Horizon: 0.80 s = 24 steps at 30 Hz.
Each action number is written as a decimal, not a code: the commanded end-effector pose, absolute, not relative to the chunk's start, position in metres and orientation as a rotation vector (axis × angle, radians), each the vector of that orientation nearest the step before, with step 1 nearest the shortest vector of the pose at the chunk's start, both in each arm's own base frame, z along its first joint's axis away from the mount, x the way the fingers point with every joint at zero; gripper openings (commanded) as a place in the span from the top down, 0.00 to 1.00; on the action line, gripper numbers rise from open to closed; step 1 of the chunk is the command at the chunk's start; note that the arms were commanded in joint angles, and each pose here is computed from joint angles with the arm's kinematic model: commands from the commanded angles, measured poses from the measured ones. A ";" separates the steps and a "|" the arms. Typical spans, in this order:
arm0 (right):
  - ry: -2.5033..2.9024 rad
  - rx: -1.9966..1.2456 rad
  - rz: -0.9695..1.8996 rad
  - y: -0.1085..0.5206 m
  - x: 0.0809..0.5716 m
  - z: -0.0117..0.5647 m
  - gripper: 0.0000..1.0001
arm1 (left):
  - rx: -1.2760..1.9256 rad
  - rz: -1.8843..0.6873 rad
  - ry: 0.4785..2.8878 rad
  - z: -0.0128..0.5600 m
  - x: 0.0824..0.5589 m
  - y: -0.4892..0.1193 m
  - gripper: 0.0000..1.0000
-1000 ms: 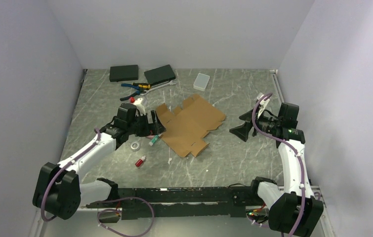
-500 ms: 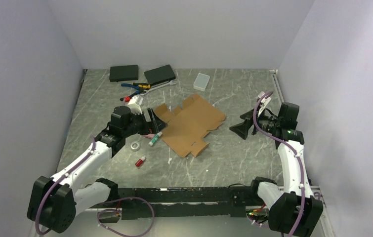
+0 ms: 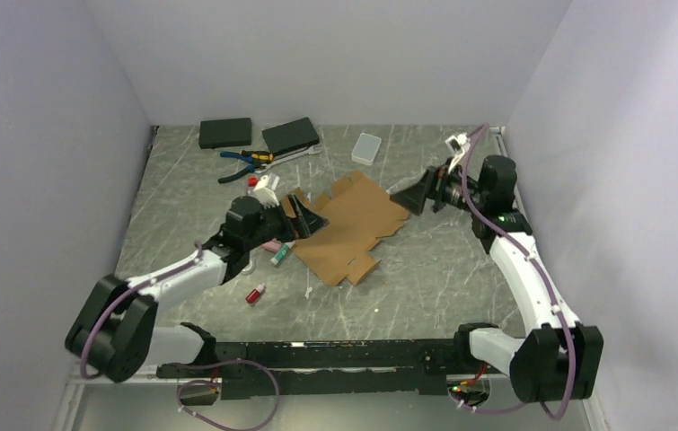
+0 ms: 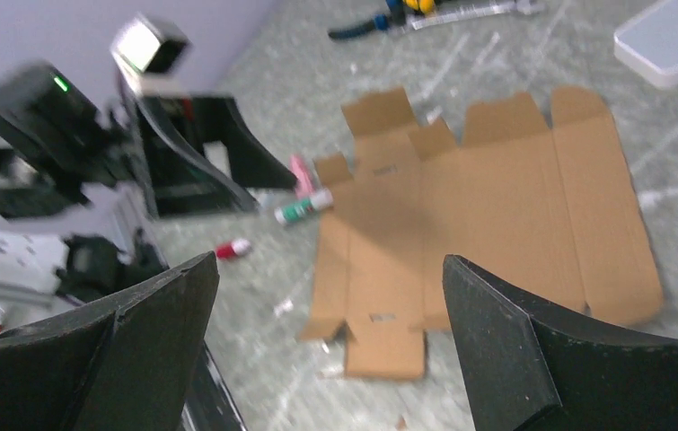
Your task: Fold the paper box
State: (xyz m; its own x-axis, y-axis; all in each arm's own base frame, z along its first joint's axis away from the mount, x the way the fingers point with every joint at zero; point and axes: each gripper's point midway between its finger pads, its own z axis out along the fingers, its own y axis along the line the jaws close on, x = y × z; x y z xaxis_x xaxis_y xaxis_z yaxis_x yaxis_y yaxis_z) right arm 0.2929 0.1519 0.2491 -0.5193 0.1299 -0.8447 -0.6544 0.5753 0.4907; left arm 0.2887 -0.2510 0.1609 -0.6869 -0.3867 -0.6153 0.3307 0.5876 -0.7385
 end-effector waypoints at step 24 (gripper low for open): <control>1.452 -0.438 1.190 0.218 0.317 0.350 0.00 | 0.062 -1.405 1.669 0.234 0.323 -0.412 0.00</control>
